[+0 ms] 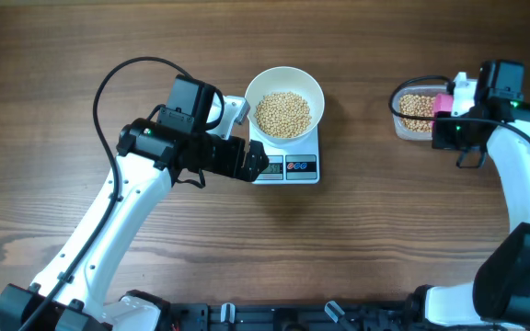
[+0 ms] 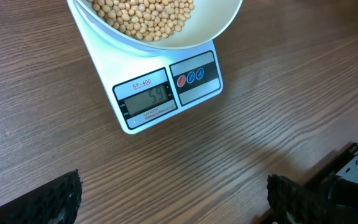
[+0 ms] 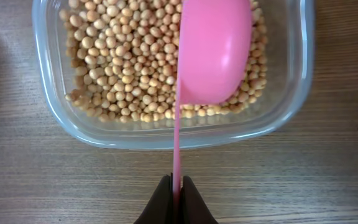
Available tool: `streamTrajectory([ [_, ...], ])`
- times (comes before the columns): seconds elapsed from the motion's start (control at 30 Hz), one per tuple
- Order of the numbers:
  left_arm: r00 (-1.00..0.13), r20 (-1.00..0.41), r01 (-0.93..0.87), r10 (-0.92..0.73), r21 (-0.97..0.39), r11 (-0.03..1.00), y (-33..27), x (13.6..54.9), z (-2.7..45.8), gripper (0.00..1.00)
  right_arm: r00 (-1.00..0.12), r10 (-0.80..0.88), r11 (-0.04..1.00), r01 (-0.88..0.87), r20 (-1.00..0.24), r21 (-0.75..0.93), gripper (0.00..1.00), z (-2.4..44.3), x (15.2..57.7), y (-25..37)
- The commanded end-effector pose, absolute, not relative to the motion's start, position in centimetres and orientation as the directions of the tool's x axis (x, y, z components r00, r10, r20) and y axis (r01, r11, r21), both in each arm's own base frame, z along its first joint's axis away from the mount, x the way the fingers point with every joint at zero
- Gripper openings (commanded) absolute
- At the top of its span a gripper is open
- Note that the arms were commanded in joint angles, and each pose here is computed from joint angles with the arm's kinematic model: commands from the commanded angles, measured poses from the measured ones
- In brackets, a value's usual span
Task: Scoop item into bowl and weigh 150g on scale
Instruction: 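Return the empty scoop with the right gripper to the soybean tub, then scoop soybeans again from the tub with the right gripper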
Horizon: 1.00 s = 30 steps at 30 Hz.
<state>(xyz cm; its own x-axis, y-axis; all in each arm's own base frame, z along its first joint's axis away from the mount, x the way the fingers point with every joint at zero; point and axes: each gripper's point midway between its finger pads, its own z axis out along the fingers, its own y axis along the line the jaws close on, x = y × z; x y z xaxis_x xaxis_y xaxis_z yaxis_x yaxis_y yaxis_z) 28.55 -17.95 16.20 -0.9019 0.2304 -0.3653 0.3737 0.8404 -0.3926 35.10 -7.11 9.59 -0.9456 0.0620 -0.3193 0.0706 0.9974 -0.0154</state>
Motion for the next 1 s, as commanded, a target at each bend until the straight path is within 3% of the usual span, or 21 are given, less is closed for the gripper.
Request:
streamTrajectory([
  [0.0,-0.895,-0.373,0.393,0.246,-0.394,0.831,-18.1,28.7,16.3,1.0,-0.955,0.058,0.998,0.063,-0.29,-0.007,0.04,8.6,35.1,-6.4],
  [0.97,-0.895,-0.373,0.393,0.246,-0.394,0.831,-18.1,28.7,16.3,1.0,-0.963,0.031,0.978,-0.025,-0.267,0.205,0.04,7.1,34.0,-2.0],
])
